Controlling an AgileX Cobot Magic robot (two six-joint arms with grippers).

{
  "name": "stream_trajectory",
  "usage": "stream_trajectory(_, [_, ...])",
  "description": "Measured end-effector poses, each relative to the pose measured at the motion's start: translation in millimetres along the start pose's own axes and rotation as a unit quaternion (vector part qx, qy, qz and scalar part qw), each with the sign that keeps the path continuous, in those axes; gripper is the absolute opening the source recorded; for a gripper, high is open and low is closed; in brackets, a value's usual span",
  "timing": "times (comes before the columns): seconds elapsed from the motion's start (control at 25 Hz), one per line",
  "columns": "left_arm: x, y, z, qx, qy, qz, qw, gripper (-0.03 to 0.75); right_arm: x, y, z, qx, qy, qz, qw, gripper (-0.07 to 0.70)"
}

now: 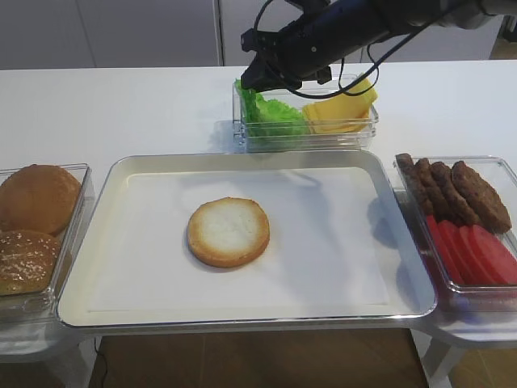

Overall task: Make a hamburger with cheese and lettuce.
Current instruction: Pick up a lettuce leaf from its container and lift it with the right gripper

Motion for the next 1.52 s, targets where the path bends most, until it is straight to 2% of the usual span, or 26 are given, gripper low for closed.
stream_trajectory(0.12, [0.0,0,0,0.0,0.0,0.0,1.0,0.359,0,0,0,0.0,0.001,0.0,1.0,0.15])
stream_trajectory(0.28, [0.0,0,0,0.0,0.0,0.0,1.0,0.359,1,0,1,-0.003,0.005,0.005,1.0,0.074])
stream_trajectory(0.4, [0.0,0,0,0.0,0.0,0.0,1.0,0.359,2,0,1,-0.005,0.005,0.007,1.0,0.053])
stream_trajectory(1.52, [0.0,0,0,0.0,0.0,0.0,1.0,0.359,10,13,10,-0.02,0.025,-0.001,0.9995,0.048])
Point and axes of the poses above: a point on each arm's last joint axis where the gripper is mounted, y pointing back along that axis away from the gripper, x along the wrist's bending axis when the last joint is at zero, z = x × y, the point moved 4 cm from there along -y, pointing out along that axis toward the gripper, and after that the axes turned 2 degrees about y, right-handed, at the moved point
